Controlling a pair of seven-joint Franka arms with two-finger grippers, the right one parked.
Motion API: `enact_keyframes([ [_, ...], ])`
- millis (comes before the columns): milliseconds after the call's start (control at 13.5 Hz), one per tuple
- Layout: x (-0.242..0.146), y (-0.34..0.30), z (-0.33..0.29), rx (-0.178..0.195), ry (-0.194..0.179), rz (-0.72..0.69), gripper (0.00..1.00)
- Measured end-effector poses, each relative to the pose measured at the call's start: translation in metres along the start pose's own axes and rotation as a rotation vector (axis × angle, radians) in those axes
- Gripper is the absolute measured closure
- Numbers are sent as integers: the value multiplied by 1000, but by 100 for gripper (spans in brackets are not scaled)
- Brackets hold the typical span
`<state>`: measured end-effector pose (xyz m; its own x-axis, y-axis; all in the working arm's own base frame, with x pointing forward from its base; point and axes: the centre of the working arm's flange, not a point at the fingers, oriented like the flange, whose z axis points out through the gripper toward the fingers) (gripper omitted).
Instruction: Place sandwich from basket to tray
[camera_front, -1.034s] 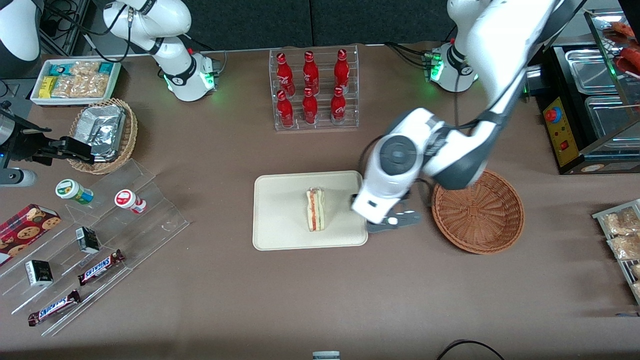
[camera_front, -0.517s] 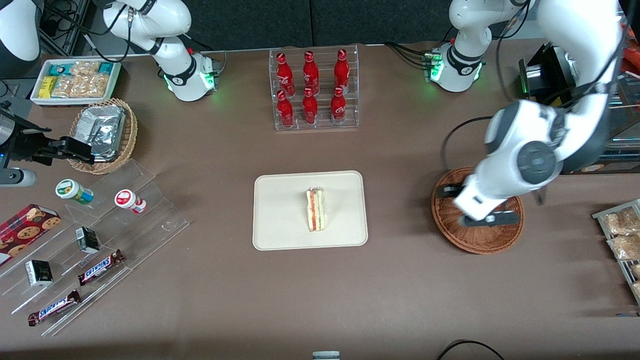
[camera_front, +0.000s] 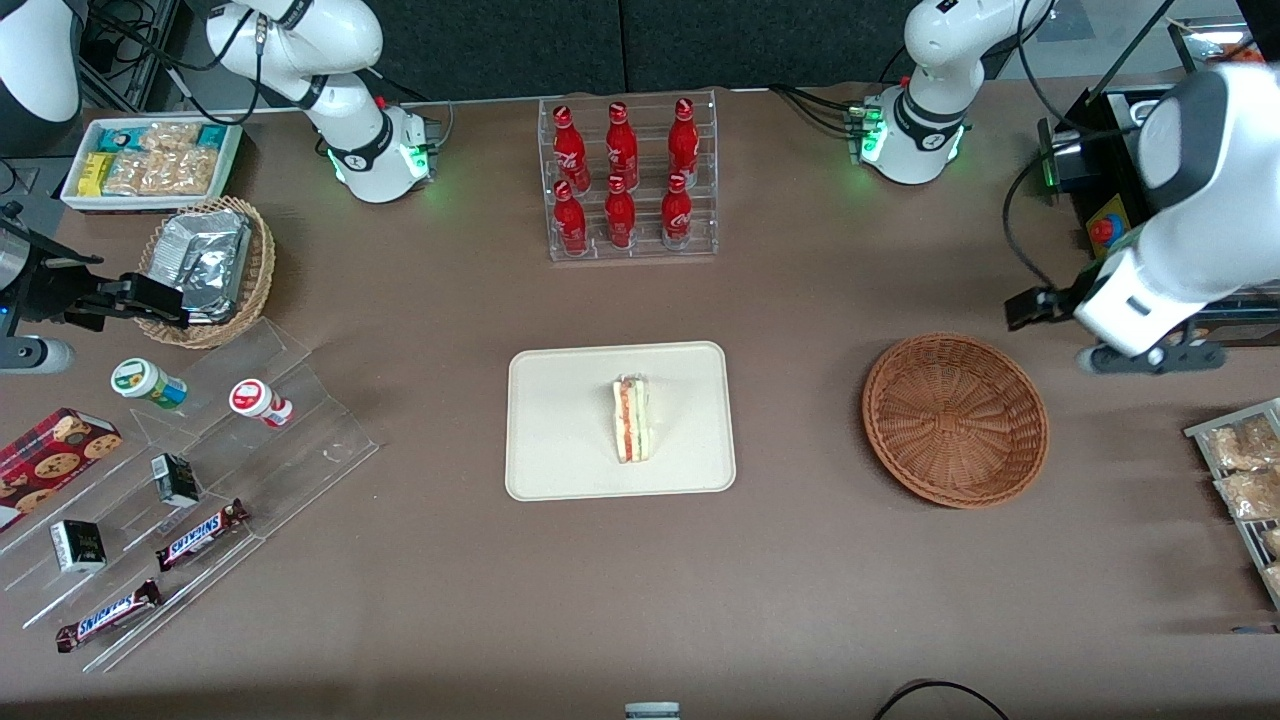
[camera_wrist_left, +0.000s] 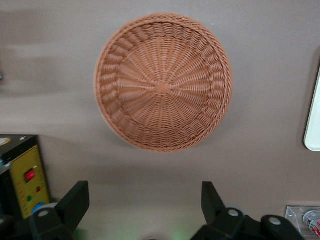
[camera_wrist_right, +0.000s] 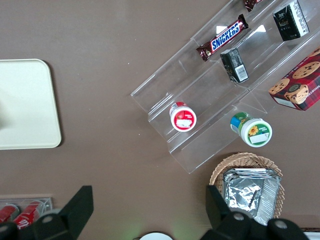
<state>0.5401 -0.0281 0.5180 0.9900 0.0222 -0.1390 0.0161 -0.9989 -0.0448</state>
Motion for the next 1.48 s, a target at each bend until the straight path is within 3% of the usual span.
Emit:
enact_keyframes([
  [295, -8, -7, -28, 14, 55, -23, 1],
  [738, -9, -46, -69, -28, 135, -34, 1],
  [1107, -13, -23, -96, -28, 171, 9, 0],
  [1477, -24, -18, -120, -26, 152, 20, 0],
])
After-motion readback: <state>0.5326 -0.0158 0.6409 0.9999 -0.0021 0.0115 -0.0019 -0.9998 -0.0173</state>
